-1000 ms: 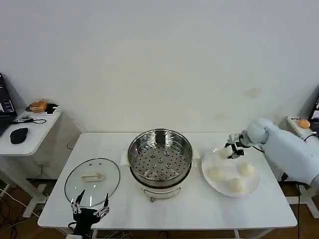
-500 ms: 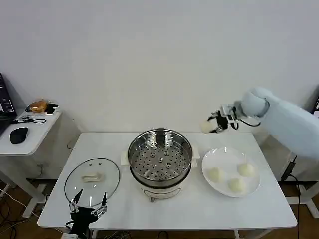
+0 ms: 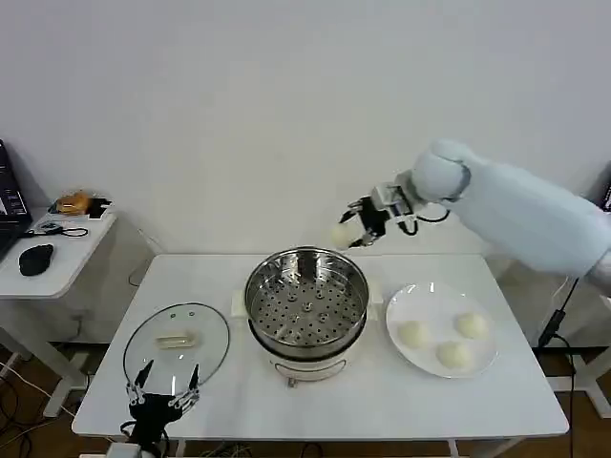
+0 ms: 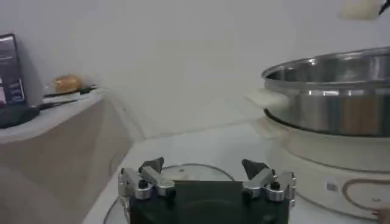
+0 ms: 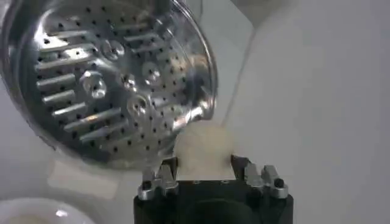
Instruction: Take steamed baozi put them in steamer then cover it.
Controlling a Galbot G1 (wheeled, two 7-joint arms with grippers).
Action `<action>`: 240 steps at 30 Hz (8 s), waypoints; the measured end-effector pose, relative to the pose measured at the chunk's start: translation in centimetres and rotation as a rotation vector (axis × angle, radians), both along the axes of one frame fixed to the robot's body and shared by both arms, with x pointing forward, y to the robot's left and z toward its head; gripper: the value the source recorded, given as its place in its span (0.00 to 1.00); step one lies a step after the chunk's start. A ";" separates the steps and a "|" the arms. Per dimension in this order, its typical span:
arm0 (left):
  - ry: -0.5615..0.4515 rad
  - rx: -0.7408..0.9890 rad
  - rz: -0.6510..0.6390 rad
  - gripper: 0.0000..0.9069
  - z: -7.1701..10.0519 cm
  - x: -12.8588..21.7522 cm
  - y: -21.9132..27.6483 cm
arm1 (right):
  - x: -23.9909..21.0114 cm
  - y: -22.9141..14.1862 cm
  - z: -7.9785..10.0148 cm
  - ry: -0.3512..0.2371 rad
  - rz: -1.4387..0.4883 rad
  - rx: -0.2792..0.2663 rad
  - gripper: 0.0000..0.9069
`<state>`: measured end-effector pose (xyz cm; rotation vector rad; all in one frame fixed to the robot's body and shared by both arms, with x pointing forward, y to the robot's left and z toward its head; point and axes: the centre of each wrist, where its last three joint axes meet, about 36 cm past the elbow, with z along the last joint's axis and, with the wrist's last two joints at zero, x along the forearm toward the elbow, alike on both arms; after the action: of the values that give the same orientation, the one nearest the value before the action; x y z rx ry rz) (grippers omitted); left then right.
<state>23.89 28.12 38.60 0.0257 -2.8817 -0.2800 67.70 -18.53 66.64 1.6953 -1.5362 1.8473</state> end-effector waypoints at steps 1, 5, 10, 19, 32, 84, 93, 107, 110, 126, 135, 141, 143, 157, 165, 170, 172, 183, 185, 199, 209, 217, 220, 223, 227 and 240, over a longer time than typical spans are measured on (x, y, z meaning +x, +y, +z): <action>-0.001 -0.002 0.003 1.00 0.1 0.0 0.1 | 0.0 0.6 -0.3 -0.002 0.022 -0.008 0.67; -0.003 -0.002 0.015 1.00 0.2 0.0 0.6 | 0.0 2.9 -1.7 -0.016 0.113 -0.051 0.67; 0.005 -0.002 0.032 1.00 -0.1 -0.1 1.2 | 0.1 5.4 -3.7 -0.042 0.223 -0.113 0.67; 0.010 -0.005 0.053 1.00 -0.3 -0.1 2.0 | 0.7 8.6 -6.4 -0.115 0.389 -0.211 0.67; 0.005 -0.008 0.057 1.00 -0.3 0.2 2.2 | 1.6 9.7 -8.6 -0.175 0.503 -0.293 0.68; -0.030 -0.032 -0.001 1.00 1.7 2.2 1.6 | -9.8 -17.4 -8.1 0.050 -0.264 -0.193 1.00; -0.020 -0.022 0.008 1.00 1.5 1.8 1.7 | -10.4 -18.6 -13.6 0.148 -0.340 -0.214 1.00; -0.011 0.005 0.017 1.00 1.4 1.8 2.7 | -8.7 -16.3 -18.9 0.226 -0.387 -0.186 1.00; -0.008 0.006 0.021 1.00 1.3 1.8 2.8 | -8.5 -15.8 -19.9 0.239 -0.393 -0.191 1.00; -0.004 0.002 0.028 1.00 1.0 1.9 2.8 | -7.4 -14.1 -22.1 0.245 -0.423 -0.198 0.90; -0.002 0.000 0.031 1.00 0.9 1.8 2.7 | -7.3 -14.0 -22.4 0.251 -0.438 -0.211 0.76; -0.002 -0.001 0.031 1.00 1.0 1.7 2.7 | -7.2 -14.2 -22.2 0.256 -0.446 -0.216 0.71; -0.004 -0.001 0.030 1.00 1.1 1.7 2.6 | -7.2 -14.3 -22.0 0.256 -0.448 -0.216 0.71; -0.012 0.001 0.027 1.00 1.5 1.6 2.5 | -6.6 -15.2 -17.0 0.207 -0.458 -0.194 0.72; -0.023 0.005 0.020 1.00 2.0 1.8 2.5 | -5.1 -12.8 -9.9 0.126 -0.427 -0.137 0.72; -0.031 0.004 0.016 1.00 2.2 1.9 2.4 | -4.8 -9.6 -5.1 0.081 -0.381 -0.095 0.72; -0.033 0.003 0.014 1.00 2.3 2.0 2.4 | -4.9 -8.0 -3.4 0.069 -0.359 -0.077 0.72; -0.042 0.009 0.022 1.00 2.4 2.4 3.1 | -5.4 2.5 0.0 0.114 -0.292 0.008 0.73; -0.042 0.008 0.025 1.00 2.4 2.5 3.2 | -5.5 4.5 -0.3 0.133 -0.290 0.014 0.72; -0.062 -0.001 0.035 1.00 2.7 2.8 3.2 | -6.5 14.0 -4.8 0.258 -0.363 -0.003 0.72; -0.061 -0.006 0.030 1.00 2.7 2.7 3.0 | -6.4 16.3 -7.8 0.296 -0.420 -0.015 0.72; -0.062 -0.003 0.030 1.00 2.7 2.7 3.1 | -6.2 17.2 -9.0 0.309 -0.443 -0.007 0.72; -0.062 -0.003 0.030 1.00 2.6 2.7 3.1 | -6.1 17.5 -9.3 0.311 -0.447 -0.005 0.72; -0.060 -0.003 0.030 1.00 2.6 2.6 3.1 | -6.1 17.9 -9.4 0.312 -0.451 -0.002 0.81; -0.062 -0.001 0.030 1.00 2.6 2.7 3.1 | -5.9 18.0 -9.7 0.310 -0.459 -0.001 1.00; -0.065 -0.008 0.019 1.00 2.7 2.8 2.6 | -5.7 15.9 -6.9 0.288 -0.447 0.021 1.00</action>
<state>26.72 30.75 41.26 0.0615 -2.9453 -0.2696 61.96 -2.64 59.77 1.4014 -1.6447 1.3084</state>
